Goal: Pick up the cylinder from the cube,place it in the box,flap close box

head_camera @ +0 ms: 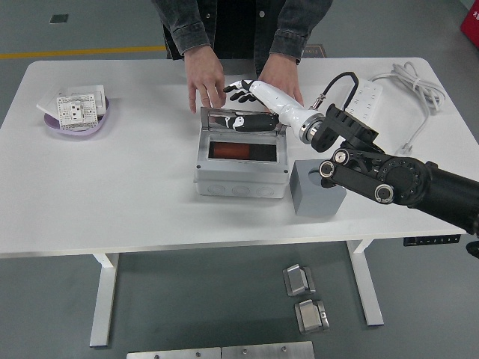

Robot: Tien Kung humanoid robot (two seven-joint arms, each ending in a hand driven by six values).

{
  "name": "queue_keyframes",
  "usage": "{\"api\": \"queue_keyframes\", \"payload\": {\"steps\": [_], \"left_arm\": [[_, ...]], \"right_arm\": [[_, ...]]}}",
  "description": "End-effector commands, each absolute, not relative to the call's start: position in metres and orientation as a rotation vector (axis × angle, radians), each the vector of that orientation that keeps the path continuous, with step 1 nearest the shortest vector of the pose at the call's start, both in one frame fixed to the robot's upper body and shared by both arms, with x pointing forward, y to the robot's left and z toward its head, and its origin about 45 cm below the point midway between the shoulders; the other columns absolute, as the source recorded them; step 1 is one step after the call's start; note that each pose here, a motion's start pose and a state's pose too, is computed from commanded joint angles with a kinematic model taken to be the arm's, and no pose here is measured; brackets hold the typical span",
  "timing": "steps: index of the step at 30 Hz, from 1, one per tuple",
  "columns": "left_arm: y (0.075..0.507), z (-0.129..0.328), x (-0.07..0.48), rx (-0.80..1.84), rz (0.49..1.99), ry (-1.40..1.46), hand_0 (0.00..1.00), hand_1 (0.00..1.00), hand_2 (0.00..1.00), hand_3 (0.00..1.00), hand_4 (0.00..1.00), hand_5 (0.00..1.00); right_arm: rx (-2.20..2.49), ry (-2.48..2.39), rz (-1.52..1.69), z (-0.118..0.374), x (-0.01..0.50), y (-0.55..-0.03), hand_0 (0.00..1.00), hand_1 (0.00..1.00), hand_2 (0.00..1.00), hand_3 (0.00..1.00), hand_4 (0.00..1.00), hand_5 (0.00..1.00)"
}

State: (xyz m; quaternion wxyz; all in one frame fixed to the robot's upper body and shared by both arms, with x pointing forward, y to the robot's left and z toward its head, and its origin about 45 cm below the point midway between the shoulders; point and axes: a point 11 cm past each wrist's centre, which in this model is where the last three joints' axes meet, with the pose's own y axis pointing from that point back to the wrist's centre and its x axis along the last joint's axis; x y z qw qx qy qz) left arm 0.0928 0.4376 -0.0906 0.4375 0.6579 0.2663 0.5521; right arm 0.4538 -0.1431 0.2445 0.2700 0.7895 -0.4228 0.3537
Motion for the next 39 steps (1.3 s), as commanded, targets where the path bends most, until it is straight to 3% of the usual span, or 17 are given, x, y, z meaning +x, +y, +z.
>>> {"api": "queue_keyframes", "payload": {"steps": [39], "left_arm": [[0.434, -0.093, 0.085, 1.627, 1.377, 0.688, 0.620, 0.627, 0.593, 0.686, 0.712, 0.261]], "right_arm": [[2.228, -1.113, 0.905, 0.221, 0.397, -0.144, 0.773, 0.745, 0.766, 0.846, 0.860, 0.557]]}}
